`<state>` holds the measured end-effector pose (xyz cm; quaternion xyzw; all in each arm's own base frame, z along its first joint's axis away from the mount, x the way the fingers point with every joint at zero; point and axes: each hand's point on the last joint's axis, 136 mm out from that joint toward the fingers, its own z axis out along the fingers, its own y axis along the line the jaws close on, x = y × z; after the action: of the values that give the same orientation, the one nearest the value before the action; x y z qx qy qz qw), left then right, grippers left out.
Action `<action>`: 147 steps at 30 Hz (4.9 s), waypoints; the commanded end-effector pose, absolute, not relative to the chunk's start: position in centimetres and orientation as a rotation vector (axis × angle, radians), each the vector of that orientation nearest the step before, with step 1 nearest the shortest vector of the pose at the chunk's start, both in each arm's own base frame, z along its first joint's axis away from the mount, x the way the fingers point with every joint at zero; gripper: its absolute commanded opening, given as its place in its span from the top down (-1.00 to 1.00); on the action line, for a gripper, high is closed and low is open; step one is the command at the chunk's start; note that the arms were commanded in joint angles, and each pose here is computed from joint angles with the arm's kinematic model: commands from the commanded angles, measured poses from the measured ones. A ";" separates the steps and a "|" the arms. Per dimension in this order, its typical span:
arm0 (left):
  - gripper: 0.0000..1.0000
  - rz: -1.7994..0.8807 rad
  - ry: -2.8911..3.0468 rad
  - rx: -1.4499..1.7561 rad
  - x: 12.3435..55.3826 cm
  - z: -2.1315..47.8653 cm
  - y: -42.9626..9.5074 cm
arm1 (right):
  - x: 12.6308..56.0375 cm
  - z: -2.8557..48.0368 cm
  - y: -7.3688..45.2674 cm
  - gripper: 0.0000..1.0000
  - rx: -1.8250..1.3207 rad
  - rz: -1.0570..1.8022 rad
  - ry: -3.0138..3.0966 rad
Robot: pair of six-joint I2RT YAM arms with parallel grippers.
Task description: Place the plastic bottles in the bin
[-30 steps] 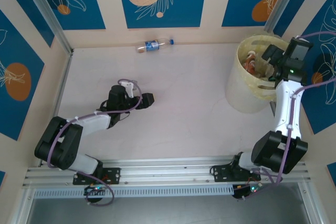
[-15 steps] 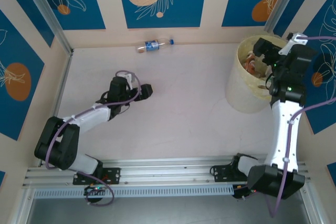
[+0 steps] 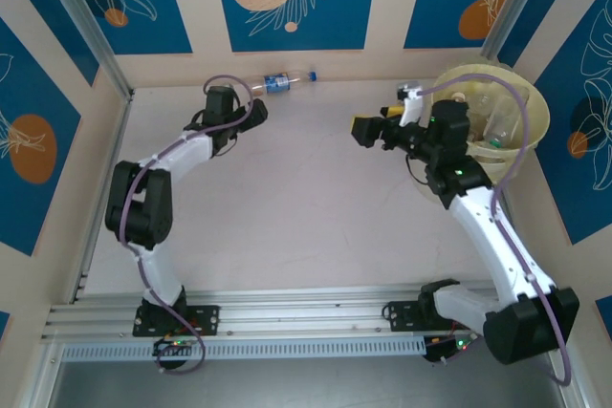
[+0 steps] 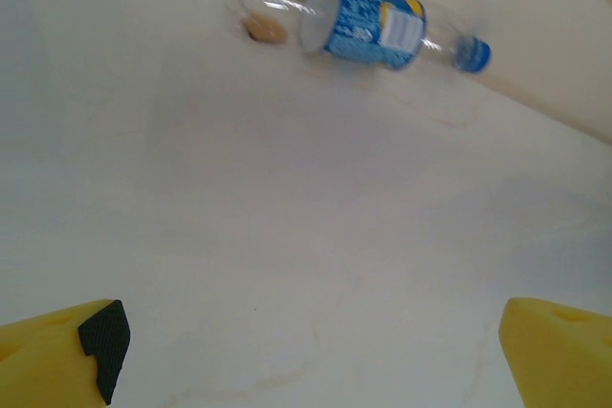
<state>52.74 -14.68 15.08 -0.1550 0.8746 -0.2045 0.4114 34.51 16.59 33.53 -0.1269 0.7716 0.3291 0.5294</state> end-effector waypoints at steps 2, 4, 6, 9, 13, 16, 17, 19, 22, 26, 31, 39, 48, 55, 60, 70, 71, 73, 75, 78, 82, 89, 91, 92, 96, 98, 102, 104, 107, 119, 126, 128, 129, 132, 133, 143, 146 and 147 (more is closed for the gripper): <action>-1.00 -0.629 2.111 -0.496 56.7 14.8 -14.3 | 35.8 33.0 18.9 -0.99 -0.352 0.761 1.830; -1.00 -0.633 2.080 -0.472 58.3 14.9 -14.5 | 36.0 32.3 20.2 -0.99 -0.385 0.758 1.850; -1.00 -0.610 2.065 -0.468 59.9 14.8 -14.3 | 36.2 31.6 21.2 -0.99 -0.407 0.765 1.865; -1.00 -0.623 2.009 -0.567 61.9 13.8 -13.2 | 36.7 30.3 22.3 -0.99 -0.415 0.742 1.903; -1.00 -0.724 1.946 -0.573 65.1 13.8 -13.8 | 37.2 29.4 22.8 -0.99 -0.416 0.711 1.934; -1.00 -0.697 1.961 -0.572 66.8 13.0 -13.9 | 37.7 29.0 22.7 -0.99 -0.402 0.681 1.950; -1.00 -0.665 1.955 -0.594 67.1 12.5 -13.3 | 37.9 28.9 22.6 -0.99 -0.399 0.671 1.955; -1.00 -0.627 1.940 -0.636 67.7 11.9 -12.3 | 37.9 28.9 22.6 -0.99 -0.399 0.656 1.962; -1.00 -0.651 1.933 -0.675 68.7 10.9 -11.8 | 38.2 28.7 22.3 -0.99 -0.400 0.628 1.967; -1.00 -0.700 1.940 -0.629 70.5 10.5 -12.9 | 38.8 28.3 22.3 -0.99 -0.401 0.605 1.978; -1.00 -0.785 1.958 -0.569 72.3 10.1 -14.8 | 39.5 27.3 22.8 -0.99 -0.416 0.593 2.011; -1.00 -0.814 1.992 -0.513 72.0 9.8 -16.0 | 40.7 26.5 23.5 -0.99 -0.434 0.588 2.034; -1.00 -0.863 2.018 -0.304 69.5 11.2 -18.7 | 41.2 25.5 23.8 -0.99 -0.436 0.587 2.051; -1.00 -0.864 2.032 -0.168 65.3 12.1 -19.9 | 41.5 24.9 23.7 -0.99 -0.429 0.572 2.062; -1.00 -0.740 2.080 0.004 61.9 12.9 -20.9 | 41.8 24.6 23.9 -0.99 -0.427 0.577 2.065; -1.00 -0.268 2.301 0.227 62.9 9.9 -18.0 | 41.8 24.5 23.9 -0.99 -0.428 0.579 2.069; -1.00 -0.255 2.309 0.235 63.4 9.7 -18.0 | 41.8 24.4 23.9 -0.99 -0.427 0.579 2.071; -1.00 -0.241 2.319 0.240 64.4 9.7 -17.9 | 41.8 24.2 23.9 -0.99 -0.421 0.579 2.076; -1.00 -0.258 2.333 0.242 65.2 8.9 -18.1 | 41.7 23.9 23.9 -0.99 -0.416 0.583 2.081; -1.00 -0.352 2.335 0.280 66.0 8.6 -19.6 | 42.5 23.0 23.0 -0.99 -0.321 0.562 2.110; -1.00 -0.473 2.324 0.333 65.8 8.6 -21.3 | 44.0 20.0 21.8 -0.99 -0.007 0.720 2.242; -1.00 -0.582 2.331 0.501 63.9 8.1 -23.1 | 47.3 15.7 21.9 -0.99 0.355 0.850 2.371; -1.00 -0.592 2.336 0.538 63.4 8.0 -23.3 | 48.3 14.3 22.4 -0.99 0.479 0.862 2.388; -1.00 -0.600 2.340 0.556 63.1 7.9 -23.5 | 48.9 13.3 22.5 -0.99 0.570 0.879 2.393; -0.96 -0.599 2.338 0.641 62.2 7.9 -24.0 | 51.3 11.7 24.0 -0.99 0.780 1.038 2.352; -0.95 -0.561 2.337 0.701 61.7 7.9 -24.3 | 52.5 11.3 24.4 -0.99 0.845 1.069 2.333; -0.95 -0.398 2.363 0.793 61.0 7.2 -24.1 | 53.6 11.2 25.4 -0.99 0.887 1.142 2.326; -0.92 -0.287 2.385 0.819 61.0 6.3 -23.7 | 53.8 11.2 25.3 -0.99 0.901 1.152 2.318; -0.79 -0.171 2.404 0.811 61.4 5.1 -23.1 | 53.7 11.3 24.9 -0.99 0.900 1.153 2.308; -0.05 -0.414 2.383 0.747 59.7 10.1 -25.0 | 51.6 14.7 23.5 -0.99 0.756 1.151 2.298; -0.04 -0.595 2.355 0.691 55.9 15.8 -25.8 | 49.9 16.7 23.7 -0.99 0.660 1.161 2.281; -0.04 -0.659 2.329 0.661 54.3 17.7 -26.0 | 49.5 17.6 23.8 -0.99 0.632 1.174 2.274; -0.04 -0.686 2.326 0.653 53.6 18.3 -26.0 | 49.2 17.9 23.8 -0.99 0.623 1.182 2.271; -0.04 -0.751 2.314 0.625 51.2 19.7 -26.0 | 48.3 19.2 24.0 -0.99 0.604 1.218 2.243; -0.05 -0.753 2.289 0.619 50.9 20.4 -26.0 | 48.0 19.7 24.0 -0.99 0.601 1.232 2.230; -0.04 -0.945 2.154 0.337 46.8 24.0 -25.4 | 45.9 24.9 26.3 -0.99 0.319 1.383 2.052; -0.05 -1.060 2.109 0.337 44.3 24.8 -25.7 | 45.7 26.0 27.8 -0.99 0.206 1.447 2.022; -0.05 -1.098 2.094 0.334 43.4 25.2 -25.8 | 45.4 26.4 28.5 -0.99 0.165 1.476 2.010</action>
<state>44.66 -24.46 19.76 0.1262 0.8686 -0.3518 0.3254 46.06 26.49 23.19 0.1353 0.7902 0.5206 0.2939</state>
